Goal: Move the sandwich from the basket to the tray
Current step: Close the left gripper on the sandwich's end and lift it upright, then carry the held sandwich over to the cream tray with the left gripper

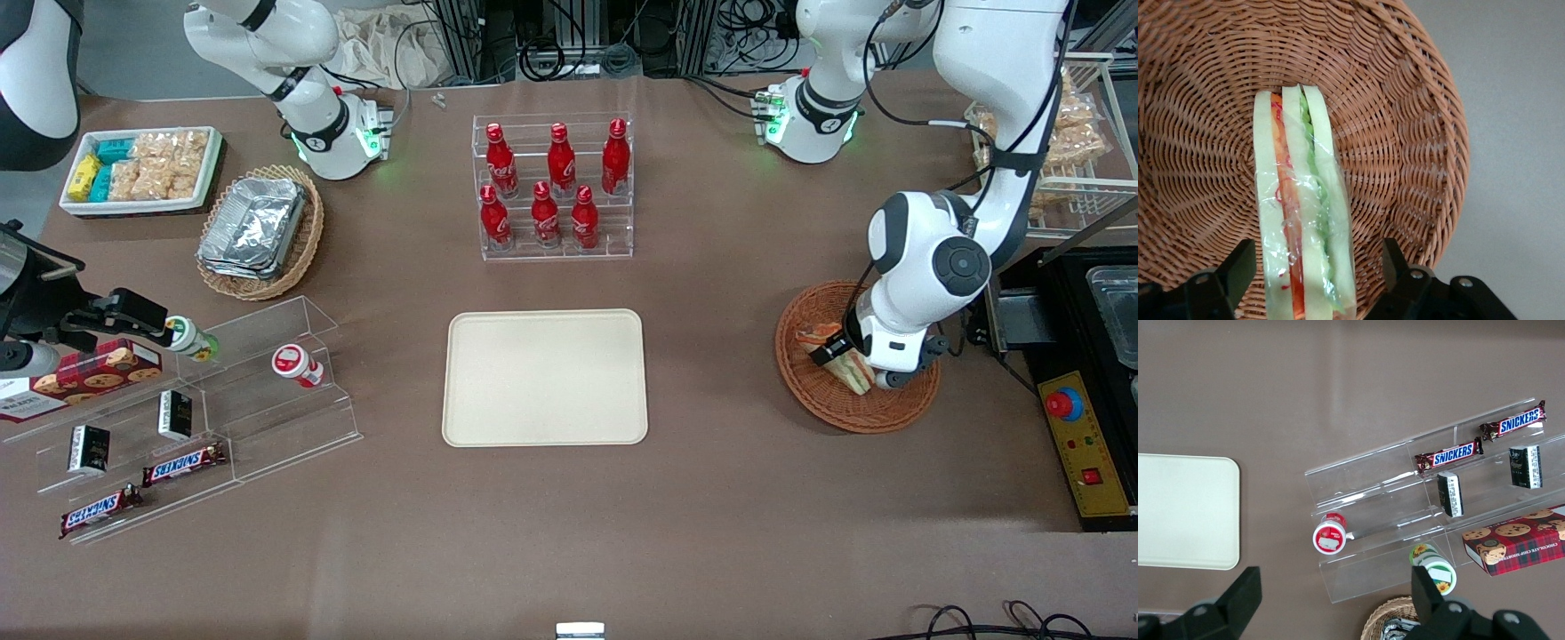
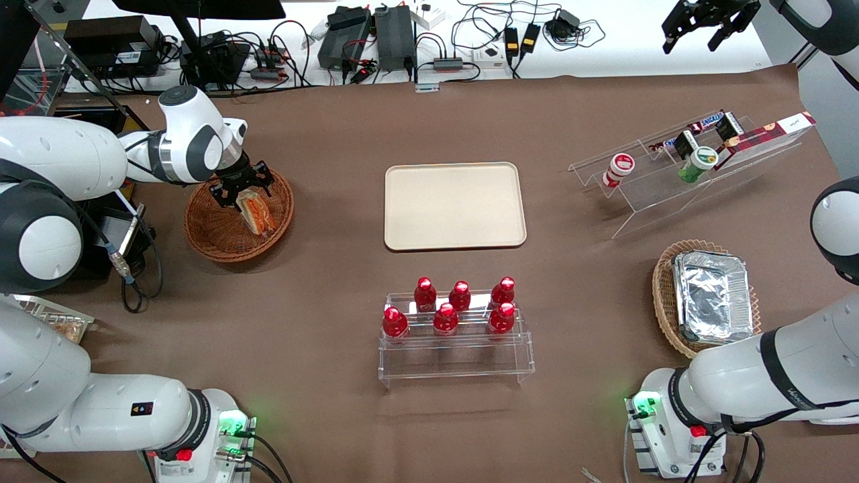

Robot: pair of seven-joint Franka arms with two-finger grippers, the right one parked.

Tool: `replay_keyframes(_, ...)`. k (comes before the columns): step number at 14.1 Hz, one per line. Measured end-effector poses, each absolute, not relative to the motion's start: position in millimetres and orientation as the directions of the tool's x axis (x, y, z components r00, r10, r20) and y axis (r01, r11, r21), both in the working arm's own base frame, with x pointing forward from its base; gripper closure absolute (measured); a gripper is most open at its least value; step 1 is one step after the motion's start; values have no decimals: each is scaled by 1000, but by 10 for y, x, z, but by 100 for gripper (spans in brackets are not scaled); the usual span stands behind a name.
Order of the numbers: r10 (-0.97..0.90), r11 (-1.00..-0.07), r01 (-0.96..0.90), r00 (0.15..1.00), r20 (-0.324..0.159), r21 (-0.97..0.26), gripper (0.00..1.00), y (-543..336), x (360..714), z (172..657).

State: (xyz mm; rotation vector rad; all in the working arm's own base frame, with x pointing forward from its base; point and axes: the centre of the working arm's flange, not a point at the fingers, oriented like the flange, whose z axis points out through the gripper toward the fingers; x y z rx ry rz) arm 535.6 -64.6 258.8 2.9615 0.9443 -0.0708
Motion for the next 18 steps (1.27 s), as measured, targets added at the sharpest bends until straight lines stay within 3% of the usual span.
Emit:
replay_keyframes(4,625,-780,626,780,-42,25,63,-647,5383,2647)
replay_keyframes(5,630,-776,631,776,-38,29,68,-648,5397,2694)
replay_keyframes(8,637,-770,638,768,-65,0,74,-661,5477,3059)
replay_keyframes(10,636,-771,637,766,-90,-25,75,-678,5581,3537)
replay_keyframes(13,630,-776,630,770,-103,-36,85,-722,5738,4291)
replay_keyframes(18,572,-818,574,817,-72,11,85,-1137,5851,5000)
